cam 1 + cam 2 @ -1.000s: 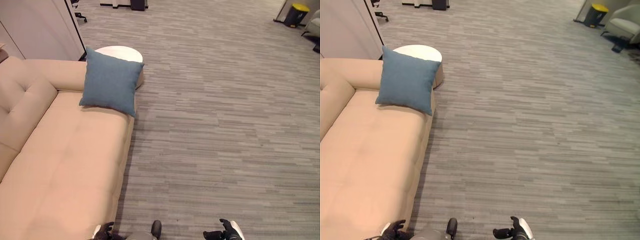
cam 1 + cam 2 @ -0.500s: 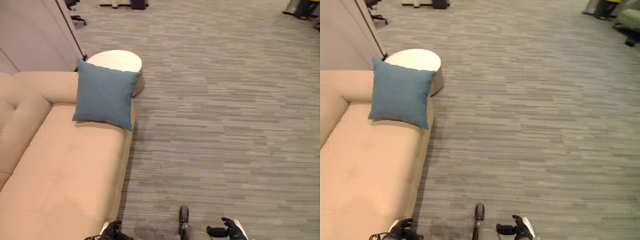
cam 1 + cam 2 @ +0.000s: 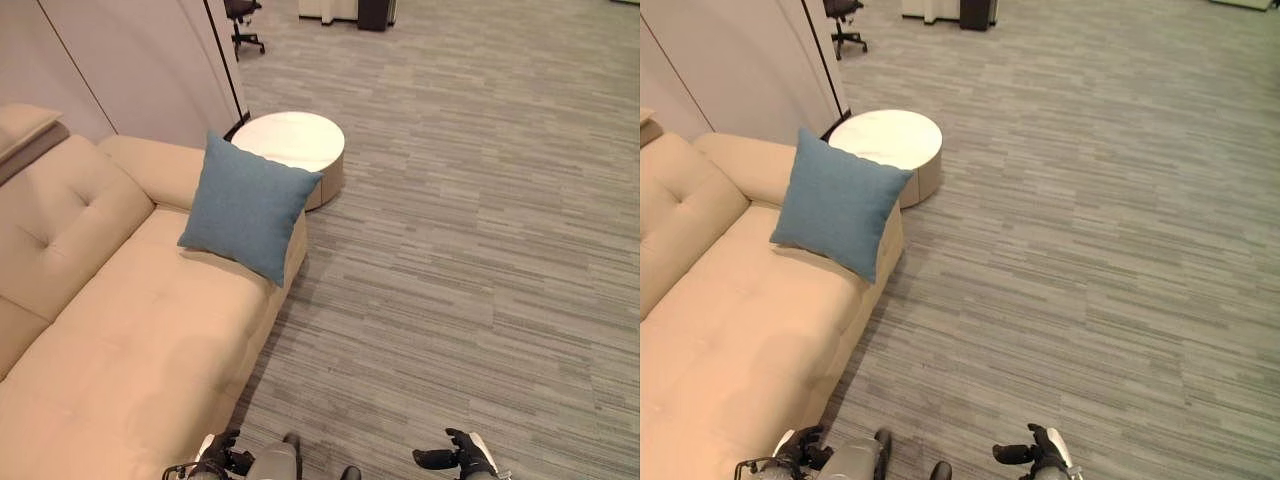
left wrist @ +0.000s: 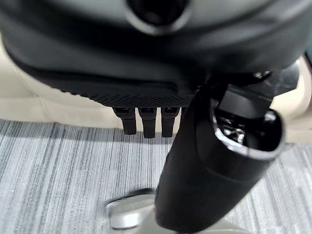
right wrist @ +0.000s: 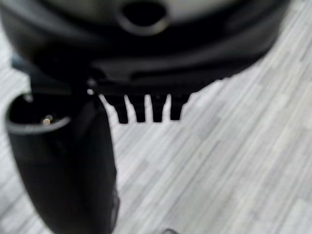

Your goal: Pick up all the scattered cushions and arrange them neatly on the sofa.

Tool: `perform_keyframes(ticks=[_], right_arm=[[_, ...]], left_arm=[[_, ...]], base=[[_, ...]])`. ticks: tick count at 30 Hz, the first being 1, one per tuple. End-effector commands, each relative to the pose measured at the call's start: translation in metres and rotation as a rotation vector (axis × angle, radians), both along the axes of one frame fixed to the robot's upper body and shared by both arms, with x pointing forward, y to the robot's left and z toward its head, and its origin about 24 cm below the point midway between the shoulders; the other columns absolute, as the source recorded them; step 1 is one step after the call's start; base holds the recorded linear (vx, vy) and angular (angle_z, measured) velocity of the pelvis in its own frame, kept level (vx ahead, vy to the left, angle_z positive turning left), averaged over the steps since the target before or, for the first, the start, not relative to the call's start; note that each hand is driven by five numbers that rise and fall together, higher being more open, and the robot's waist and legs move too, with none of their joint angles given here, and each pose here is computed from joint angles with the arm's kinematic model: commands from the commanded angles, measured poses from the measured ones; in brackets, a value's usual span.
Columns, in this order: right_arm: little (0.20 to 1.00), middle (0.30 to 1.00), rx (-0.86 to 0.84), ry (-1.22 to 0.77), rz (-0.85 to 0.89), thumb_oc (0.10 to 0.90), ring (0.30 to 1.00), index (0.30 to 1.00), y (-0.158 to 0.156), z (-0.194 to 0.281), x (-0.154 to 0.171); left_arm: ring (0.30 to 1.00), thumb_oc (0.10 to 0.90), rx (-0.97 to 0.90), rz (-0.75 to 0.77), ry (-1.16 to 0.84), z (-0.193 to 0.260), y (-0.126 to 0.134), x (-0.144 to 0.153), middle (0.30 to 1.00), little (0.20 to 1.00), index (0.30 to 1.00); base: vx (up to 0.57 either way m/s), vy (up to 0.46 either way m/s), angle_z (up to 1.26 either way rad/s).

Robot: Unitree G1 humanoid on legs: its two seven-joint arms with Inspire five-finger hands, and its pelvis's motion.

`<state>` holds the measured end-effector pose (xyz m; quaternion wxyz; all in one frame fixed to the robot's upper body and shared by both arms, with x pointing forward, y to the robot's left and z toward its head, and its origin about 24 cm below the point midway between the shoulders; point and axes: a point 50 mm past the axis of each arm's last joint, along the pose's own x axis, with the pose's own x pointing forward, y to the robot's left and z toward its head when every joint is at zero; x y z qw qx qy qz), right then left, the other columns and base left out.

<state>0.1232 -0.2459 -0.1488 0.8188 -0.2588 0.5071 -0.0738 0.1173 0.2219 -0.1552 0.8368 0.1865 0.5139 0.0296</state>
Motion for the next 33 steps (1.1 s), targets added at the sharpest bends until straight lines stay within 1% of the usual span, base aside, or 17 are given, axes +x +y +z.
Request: perform_keyframes(ticks=[1,6,9,10,13,17,23,26,30,33], right_arm=[[0.9,0.9,-0.054,-0.008,-0.035,0.8,0.9,0.9,-0.019,0.003,-0.012],[0.9,0.9,-0.036,0.029,0.003,0.8,0.9,0.9,-0.009,-0.002,-0.02],[0.9,0.9,-0.021,0.046,0.037,0.8,0.9,0.9,-0.002,-0.005,-0.022],[0.9,0.9,-0.02,0.04,0.046,0.8,0.9,0.9,-0.001,-0.004,-0.018],[0.9,0.9,-0.015,0.028,0.063,0.8,0.9,0.9,0.0,-0.003,-0.013],[0.9,0.9,-0.024,0.03,0.058,0.8,0.9,0.9,-0.001,-0.003,-0.013],[0.9,0.9,-0.026,0.038,0.034,0.8,0.9,0.9,-0.006,-0.002,-0.015],[0.9,0.9,-0.026,0.065,0.031,0.8,0.9,0.9,-0.007,-0.004,-0.022],[0.9,0.9,-0.017,0.068,0.025,0.8,0.9,0.9,-0.006,-0.005,-0.025],[0.9,0.9,-0.028,0.028,0.006,0.8,0.9,0.9,-0.012,0.0,-0.013]], left_arm=[[0.9,0.8,-0.038,-0.072,-0.001,-0.004,-0.024,0.001,0.9,0.9,0.9],[0.9,0.8,-0.027,-0.05,0.035,-0.007,-0.018,-0.012,0.9,0.9,0.9],[0.9,0.8,-0.018,-0.039,0.033,-0.006,-0.013,-0.012,0.9,0.9,0.9],[0.9,0.8,-0.005,-0.035,0.019,-0.004,-0.008,-0.007,0.9,0.9,0.9],[0.9,0.8,0.003,-0.046,-0.011,-0.001,-0.007,0.002,0.9,0.9,0.9],[0.9,0.8,0.005,-0.044,-0.055,0.003,-0.006,0.011,0.9,0.9,0.9],[0.9,0.8,0.004,-0.052,-0.061,0.004,-0.007,0.014,0.9,0.9,0.9],[0.9,0.8,-0.004,-0.06,-0.055,0.003,-0.009,0.014,0.9,0.9,0.9],[0.9,0.8,-0.023,-0.067,-0.022,-0.002,-0.018,0.005,0.9,0.9,0.9],[0.9,0.8,-0.044,-0.085,-0.07,0.003,-0.024,0.021,0.9,0.9,0.9]], base=[[0.15,0.003,-0.02],[0.25,0.065,-0.36],[0.26,0.14,-0.23],[0.13,0.125,-0.19],[0.14,0.147,-0.07],[0.18,0.032,0.2],[0.29,-0.114,0.21],[0.23,-0.14,0.19],[0.28,-0.256,0.45],[0.14,-0.375,0.26]])
